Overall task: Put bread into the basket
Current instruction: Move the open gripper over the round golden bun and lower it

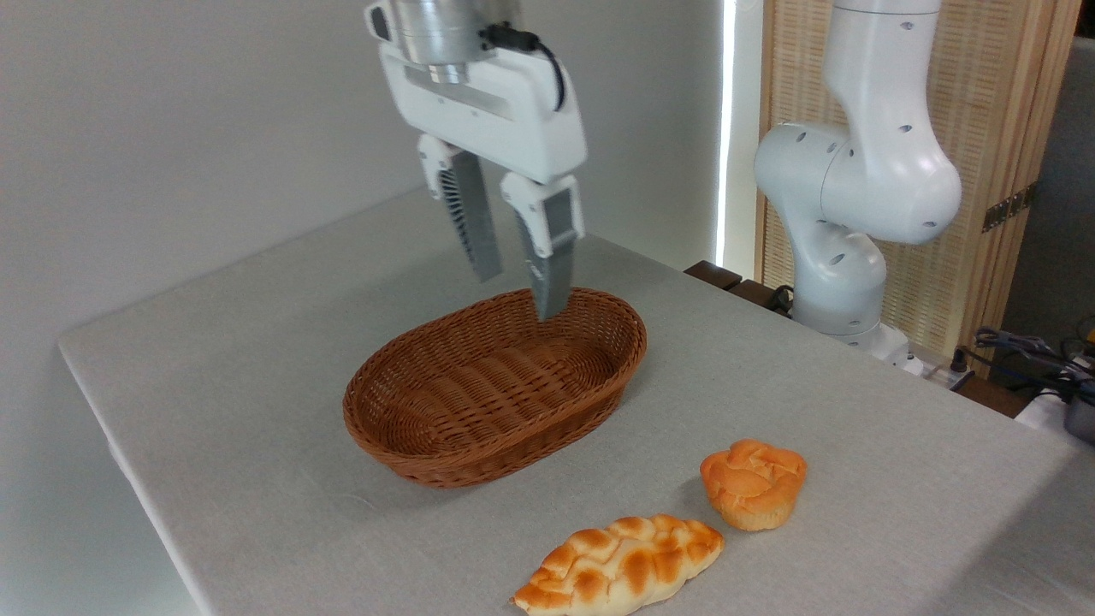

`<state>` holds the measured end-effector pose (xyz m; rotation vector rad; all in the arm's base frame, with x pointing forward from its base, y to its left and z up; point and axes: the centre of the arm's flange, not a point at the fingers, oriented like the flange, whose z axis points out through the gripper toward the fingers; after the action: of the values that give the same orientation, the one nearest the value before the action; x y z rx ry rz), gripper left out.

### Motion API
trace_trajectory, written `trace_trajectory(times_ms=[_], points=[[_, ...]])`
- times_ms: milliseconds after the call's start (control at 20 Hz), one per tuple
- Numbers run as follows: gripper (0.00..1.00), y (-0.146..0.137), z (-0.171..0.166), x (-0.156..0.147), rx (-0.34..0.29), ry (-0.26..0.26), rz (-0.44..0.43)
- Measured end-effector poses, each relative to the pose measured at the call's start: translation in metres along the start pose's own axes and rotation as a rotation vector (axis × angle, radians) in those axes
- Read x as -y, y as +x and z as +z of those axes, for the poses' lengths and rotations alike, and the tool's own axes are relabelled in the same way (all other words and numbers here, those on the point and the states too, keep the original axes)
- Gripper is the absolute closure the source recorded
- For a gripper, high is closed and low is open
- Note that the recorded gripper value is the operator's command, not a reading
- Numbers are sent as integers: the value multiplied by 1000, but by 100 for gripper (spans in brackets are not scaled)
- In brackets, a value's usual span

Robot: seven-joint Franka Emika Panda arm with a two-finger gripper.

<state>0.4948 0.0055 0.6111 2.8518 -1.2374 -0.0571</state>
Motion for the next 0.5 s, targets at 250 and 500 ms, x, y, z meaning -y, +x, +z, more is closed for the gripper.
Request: trace_trajectory(times_ms=[250, 500], points=[[0, -50, 47, 4, 134, -15, 82], [0, -87, 111, 30, 153, -31, 119]])
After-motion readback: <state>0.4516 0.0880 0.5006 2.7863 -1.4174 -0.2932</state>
